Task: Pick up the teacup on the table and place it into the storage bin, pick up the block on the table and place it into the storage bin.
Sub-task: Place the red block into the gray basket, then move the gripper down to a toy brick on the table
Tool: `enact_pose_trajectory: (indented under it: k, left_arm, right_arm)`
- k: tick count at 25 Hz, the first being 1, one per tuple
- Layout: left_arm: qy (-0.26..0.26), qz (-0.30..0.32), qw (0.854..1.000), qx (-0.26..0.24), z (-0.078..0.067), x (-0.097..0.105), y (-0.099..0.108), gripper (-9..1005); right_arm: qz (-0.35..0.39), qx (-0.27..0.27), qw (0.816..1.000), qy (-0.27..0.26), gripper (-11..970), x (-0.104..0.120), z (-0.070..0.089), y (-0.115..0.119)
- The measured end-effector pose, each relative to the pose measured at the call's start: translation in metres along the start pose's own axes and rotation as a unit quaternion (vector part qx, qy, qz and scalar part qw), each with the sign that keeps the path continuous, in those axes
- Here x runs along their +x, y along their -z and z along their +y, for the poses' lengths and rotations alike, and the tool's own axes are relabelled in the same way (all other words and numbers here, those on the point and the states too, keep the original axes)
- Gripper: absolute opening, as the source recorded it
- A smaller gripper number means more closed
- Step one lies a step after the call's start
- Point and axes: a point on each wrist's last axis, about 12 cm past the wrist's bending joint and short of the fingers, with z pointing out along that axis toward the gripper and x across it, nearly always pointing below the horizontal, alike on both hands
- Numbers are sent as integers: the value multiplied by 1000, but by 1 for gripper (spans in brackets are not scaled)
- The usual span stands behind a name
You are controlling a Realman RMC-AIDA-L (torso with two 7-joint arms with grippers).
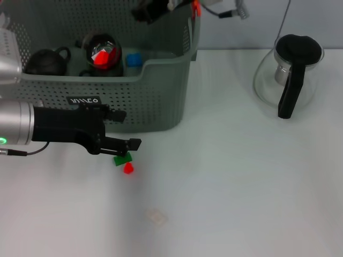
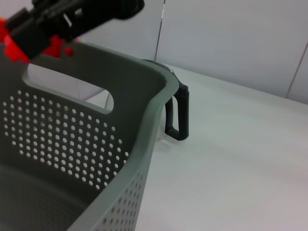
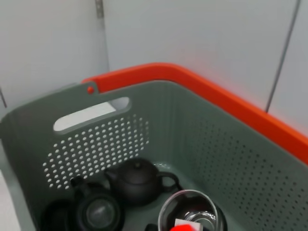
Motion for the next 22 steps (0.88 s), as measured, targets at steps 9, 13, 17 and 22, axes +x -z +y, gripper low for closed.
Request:
enact_pose_trajectory:
  k: [9, 13, 17, 22]
  left_arm:
    - [9, -8, 1000, -9, 1, 3, 4, 866]
    - [10, -6, 1000, -12, 1, 6, 7, 865]
    - [10, -1, 1000, -9, 0, 9, 10, 865]
    - [-1, 4, 1000, 9, -4, 10, 13, 864]
  right_arm:
    - [-12, -8, 1000, 7, 290, -2, 3, 4]
    - [-59, -18, 998, 3, 350, -6, 2, 19]
    - [-113, -69, 991, 9, 506, 4, 7, 43]
    - [-169, -145, 974, 29, 794, 47, 14, 79]
